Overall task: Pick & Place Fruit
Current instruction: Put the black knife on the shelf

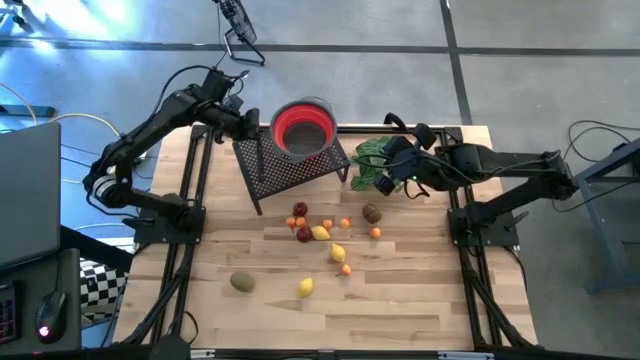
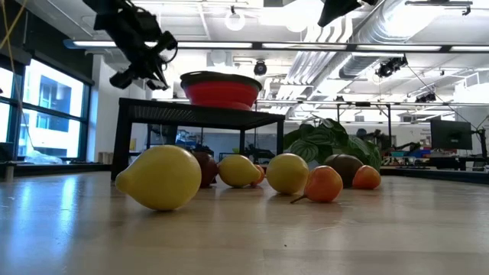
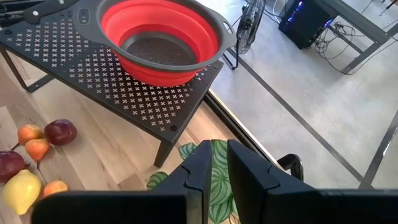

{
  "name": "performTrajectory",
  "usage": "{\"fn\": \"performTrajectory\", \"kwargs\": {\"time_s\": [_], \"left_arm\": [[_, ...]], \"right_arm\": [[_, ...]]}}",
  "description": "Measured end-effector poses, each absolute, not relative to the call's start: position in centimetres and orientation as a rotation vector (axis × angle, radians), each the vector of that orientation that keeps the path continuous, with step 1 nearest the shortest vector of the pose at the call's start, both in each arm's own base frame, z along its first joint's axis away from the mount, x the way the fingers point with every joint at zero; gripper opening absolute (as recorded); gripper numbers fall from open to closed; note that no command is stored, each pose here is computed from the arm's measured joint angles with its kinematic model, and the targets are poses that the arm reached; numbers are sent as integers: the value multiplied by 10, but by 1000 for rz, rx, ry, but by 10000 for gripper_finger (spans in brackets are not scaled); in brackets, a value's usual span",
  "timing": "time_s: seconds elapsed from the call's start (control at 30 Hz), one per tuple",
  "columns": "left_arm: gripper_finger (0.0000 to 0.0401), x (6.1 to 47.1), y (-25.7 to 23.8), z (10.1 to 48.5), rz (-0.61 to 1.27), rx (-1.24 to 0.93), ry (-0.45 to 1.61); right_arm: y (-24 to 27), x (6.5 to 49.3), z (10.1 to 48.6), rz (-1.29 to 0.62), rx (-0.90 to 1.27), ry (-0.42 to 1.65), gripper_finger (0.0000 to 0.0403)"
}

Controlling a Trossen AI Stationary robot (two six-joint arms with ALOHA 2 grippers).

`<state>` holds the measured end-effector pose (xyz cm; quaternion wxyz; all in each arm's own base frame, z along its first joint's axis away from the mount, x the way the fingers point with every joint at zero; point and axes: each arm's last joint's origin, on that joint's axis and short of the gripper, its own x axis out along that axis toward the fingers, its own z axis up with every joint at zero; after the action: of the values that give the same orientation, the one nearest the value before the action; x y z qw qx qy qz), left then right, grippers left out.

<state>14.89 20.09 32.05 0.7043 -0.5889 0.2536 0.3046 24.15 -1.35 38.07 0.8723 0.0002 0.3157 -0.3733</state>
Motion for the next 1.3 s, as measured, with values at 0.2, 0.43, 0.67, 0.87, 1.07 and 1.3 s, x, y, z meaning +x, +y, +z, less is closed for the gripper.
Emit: {"fn": "performTrajectory", "kwargs": {"time_s": [0.2,0.43,0.67,0.87,1.07,1.3], "left_arm": [[0,149,207,309,663,-1398,617],[0,149,208,297,703,-1435,721],[0,150,211,297,725,-1409,702],[0,149,210,296,738,-1415,713],[0,150,212,296,755,-1399,704],[0,150,211,297,727,-1411,700]], "right_arm": [[-13,242,381,-780,1,660,43],[-13,242,381,-782,9,651,43],[-13,243,382,-780,14,637,43],[-13,244,383,-779,21,619,43],[-13,244,383,-779,21,618,43],[-13,244,383,-779,22,617,43]]}}
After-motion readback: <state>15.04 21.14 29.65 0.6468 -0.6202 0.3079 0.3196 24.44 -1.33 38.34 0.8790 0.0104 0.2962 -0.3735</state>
